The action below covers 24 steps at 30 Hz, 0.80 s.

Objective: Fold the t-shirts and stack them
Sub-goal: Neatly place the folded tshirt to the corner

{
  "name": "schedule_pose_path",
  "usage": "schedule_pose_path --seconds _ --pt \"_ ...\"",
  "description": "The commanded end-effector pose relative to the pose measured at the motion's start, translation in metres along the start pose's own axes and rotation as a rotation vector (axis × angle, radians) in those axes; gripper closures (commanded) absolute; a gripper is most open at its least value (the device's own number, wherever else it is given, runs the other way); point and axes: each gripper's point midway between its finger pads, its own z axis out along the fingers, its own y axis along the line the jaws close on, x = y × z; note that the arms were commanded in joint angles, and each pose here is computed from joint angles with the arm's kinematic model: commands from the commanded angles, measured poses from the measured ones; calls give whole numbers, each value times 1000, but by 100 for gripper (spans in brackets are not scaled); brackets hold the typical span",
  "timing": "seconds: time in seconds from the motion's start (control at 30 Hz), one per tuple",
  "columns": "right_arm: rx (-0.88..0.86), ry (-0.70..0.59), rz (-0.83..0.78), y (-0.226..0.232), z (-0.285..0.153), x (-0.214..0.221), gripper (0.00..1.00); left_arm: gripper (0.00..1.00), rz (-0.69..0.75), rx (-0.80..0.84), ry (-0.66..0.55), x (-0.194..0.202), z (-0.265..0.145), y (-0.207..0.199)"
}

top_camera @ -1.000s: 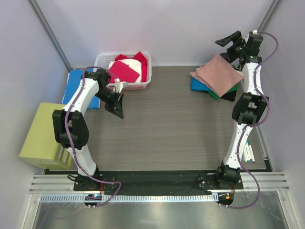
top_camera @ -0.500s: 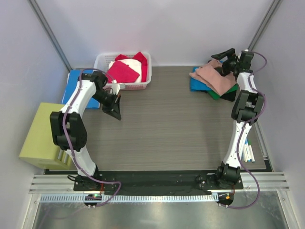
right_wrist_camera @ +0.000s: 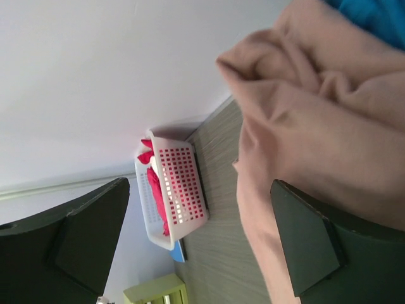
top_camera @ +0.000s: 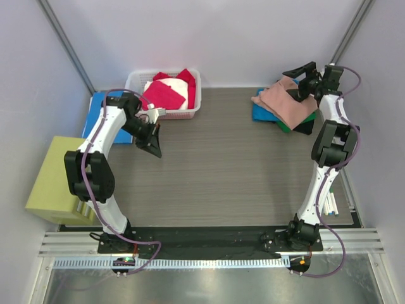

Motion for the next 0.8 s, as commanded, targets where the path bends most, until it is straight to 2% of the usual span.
schedule_pose_path --seconds 0.0,0.07,0.1,0.2,0.37,0.5,0.57,0.67,0.77 --pt "-44 25 -114 53 -28 23 0 94 -83 65 54 22 -26 -36" --pt "-31 48 -119 44 -29 33 0 90 -82 59 51 22 -27 -36" --pt "-25 49 -127 41 -29 35 0 84 -81 57 53 23 -26 -35" --pt "20 67 -141 20 -29 49 0 75 -81 42 43 23 -25 -32" --pt "100 94 -119 -20 -24 61 0 71 -80 25 30 21 -23 -29" --pt "108 98 -105 -23 -22 60 0 71 -89 26 28 20 -22 -28" --pt "80 97 -106 -9 -23 56 0 71 -88 27 27 20 -23 -29" --pt "6 84 -142 36 -35 54 0 71 -77 19 10 20 -28 -33" --pt "-101 71 -227 105 -61 62 0 71 -69 -6 -17 19 -35 -36"
